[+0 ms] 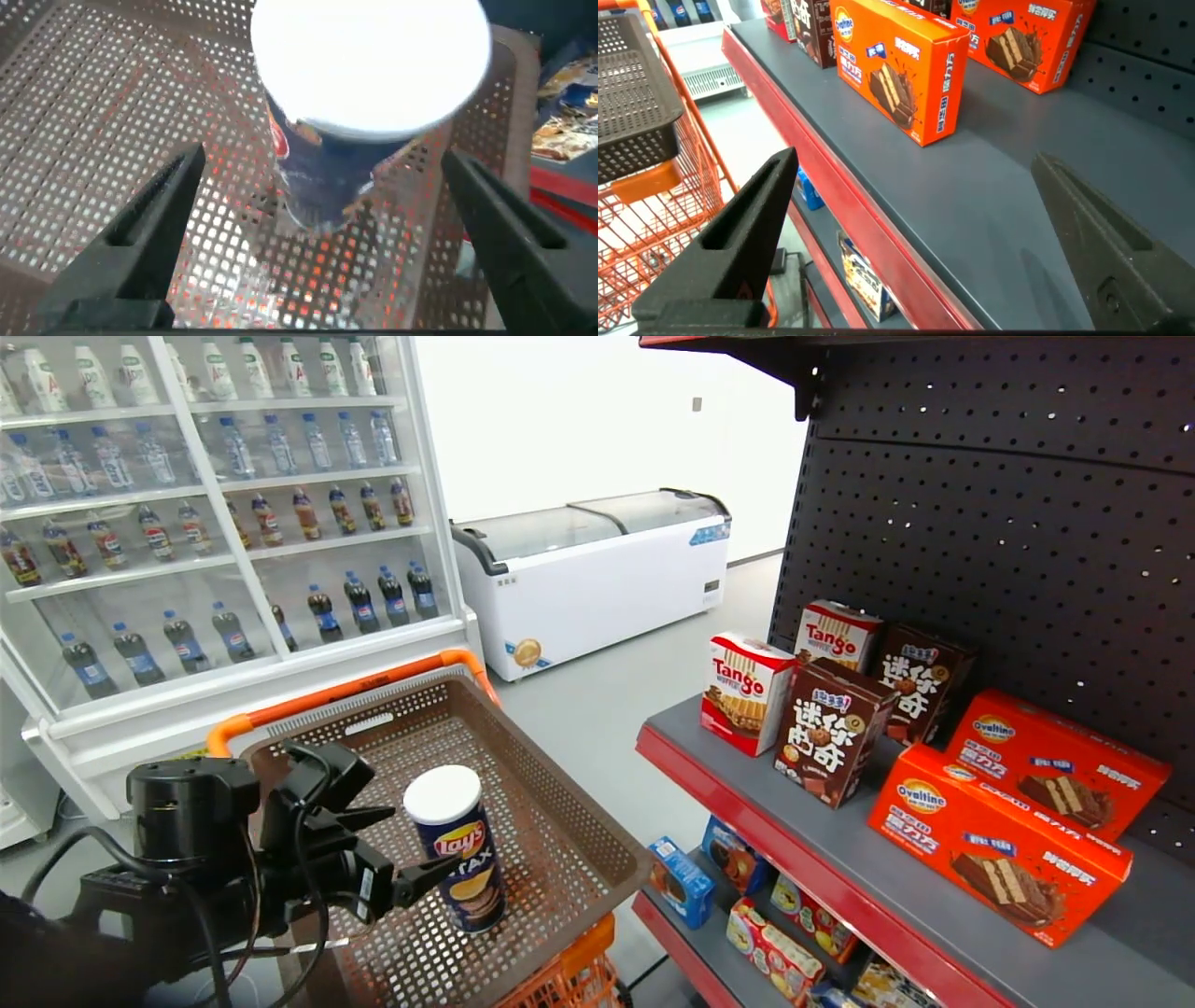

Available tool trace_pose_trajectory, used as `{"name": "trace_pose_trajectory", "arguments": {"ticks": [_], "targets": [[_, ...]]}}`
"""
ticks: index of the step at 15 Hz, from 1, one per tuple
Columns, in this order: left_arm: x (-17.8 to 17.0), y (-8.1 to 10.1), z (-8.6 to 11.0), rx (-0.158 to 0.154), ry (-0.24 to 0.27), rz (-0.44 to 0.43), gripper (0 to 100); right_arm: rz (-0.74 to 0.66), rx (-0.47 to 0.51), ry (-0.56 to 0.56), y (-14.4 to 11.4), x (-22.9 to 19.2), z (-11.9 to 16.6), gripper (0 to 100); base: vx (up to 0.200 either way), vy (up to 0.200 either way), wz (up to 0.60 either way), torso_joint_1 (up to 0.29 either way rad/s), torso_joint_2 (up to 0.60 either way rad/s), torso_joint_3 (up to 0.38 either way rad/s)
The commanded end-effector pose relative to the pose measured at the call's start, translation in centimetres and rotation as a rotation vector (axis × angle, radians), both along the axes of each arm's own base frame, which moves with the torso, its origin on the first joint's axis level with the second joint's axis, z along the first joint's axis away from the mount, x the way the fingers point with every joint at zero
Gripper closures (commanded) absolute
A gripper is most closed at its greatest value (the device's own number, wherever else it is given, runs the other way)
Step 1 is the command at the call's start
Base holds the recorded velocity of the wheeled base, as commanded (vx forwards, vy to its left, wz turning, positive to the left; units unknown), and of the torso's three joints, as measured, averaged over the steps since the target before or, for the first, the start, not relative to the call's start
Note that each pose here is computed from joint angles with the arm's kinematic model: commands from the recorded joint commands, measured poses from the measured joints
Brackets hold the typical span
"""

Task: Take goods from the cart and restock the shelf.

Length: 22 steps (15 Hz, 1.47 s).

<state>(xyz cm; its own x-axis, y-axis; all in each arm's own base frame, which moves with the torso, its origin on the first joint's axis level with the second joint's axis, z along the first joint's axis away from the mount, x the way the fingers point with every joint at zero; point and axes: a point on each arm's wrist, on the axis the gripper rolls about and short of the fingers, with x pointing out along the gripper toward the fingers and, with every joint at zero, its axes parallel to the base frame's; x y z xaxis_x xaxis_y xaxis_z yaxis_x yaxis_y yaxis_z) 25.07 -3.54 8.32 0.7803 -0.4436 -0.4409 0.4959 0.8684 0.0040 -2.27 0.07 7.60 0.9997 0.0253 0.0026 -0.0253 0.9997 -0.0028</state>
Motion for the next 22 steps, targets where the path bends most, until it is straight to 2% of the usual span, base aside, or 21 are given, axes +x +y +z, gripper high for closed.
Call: {"name": "trace_pose_trajectory", "arguments": {"ticks": [1,6,12,13,16,19,21,22], "targets": [[1.1,-0.4,-1.7,0.001,0.038,-0.005,0,0.002,0.000,-0.001,0.0,0.0,0.0,0,0.000,0.000,0.00,0.000,0.00,0.000],[2.6,-1.9,-3.0,-0.005,0.003,-0.051,0,-0.001,0.000,-0.001,0.0,0.0,0.0,0,0.000,0.000,0.00,0.000,0.00,0.000],[4.0,-2.4,-4.1,0.002,0.012,-0.064,0,-0.001,0.000,-0.001,0.0,0.0,0.0,0,0.000,0.000,0.00,0.000,0.00,0.000],[4.2,-2.5,-3.9,0.000,-0.007,-0.066,100,0.001,0.000,-0.001,0.0,0.0,0.0,0,0.000,0.000,0.00,0.000,0.00,0.000],[5.0,-2.9,-3.3,-0.008,-0.038,-0.070,100,-0.001,0.000,-0.001,0.0,0.0,0.0,0,0.000,0.000,0.00,0.000,0.00,0.000],[5.3,-3.0,-2.8,0.005,-0.073,-0.060,100,0.001,0.000,-0.001,0.0,0.0,0.0,0,0.000,0.000,0.00,0.000,0.00,0.000],[5.4,-2.9,-1.5,0.017,-0.130,-0.018,100,0.001,0.000,-0.001,0.0,0.0,0.0,0,0.000,0.000,0.00,0.000,0.00,0.000],[5.0,-2.7,0.3,0.012,-0.179,0.005,100,-0.001,0.000,-0.001,0.0,0.0,0.0,0,0.000,0.000,0.00,0.000,0.00,0.000]]}}
